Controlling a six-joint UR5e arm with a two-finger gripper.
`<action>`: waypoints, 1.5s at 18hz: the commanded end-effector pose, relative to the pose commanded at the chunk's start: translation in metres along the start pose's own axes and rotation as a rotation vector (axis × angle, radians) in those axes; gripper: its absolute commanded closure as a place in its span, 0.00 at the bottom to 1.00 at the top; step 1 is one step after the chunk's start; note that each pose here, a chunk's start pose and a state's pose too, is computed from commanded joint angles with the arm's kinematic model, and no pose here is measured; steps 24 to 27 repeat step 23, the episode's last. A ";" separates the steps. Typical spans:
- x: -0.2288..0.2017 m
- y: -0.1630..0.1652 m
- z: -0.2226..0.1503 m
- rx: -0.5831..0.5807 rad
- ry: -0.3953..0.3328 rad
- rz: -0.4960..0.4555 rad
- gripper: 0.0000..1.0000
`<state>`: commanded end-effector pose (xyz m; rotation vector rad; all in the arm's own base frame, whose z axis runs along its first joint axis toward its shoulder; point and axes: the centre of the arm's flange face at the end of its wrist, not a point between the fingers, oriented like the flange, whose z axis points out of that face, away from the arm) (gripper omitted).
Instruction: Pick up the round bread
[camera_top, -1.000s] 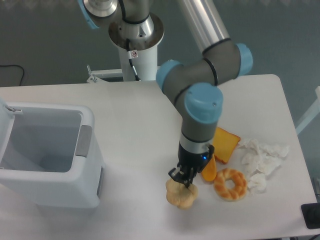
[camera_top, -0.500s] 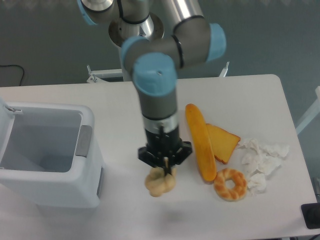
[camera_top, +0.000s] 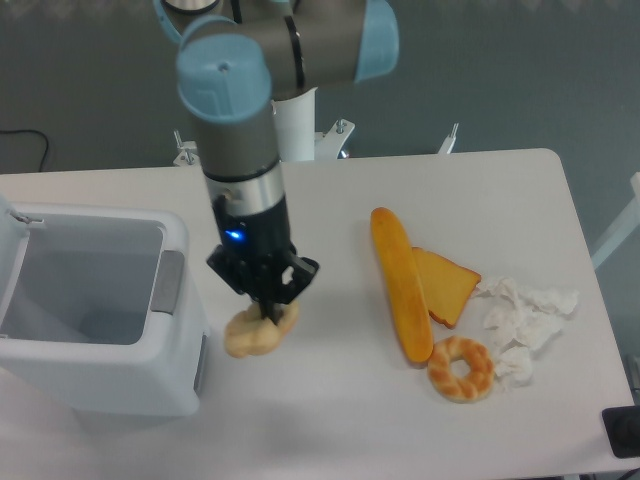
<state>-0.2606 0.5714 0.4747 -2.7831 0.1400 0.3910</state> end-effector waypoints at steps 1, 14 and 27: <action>0.003 -0.002 0.000 0.003 0.006 0.004 0.91; 0.006 0.003 0.006 -0.018 0.025 0.023 0.93; 0.006 0.003 0.006 -0.017 0.026 0.026 0.93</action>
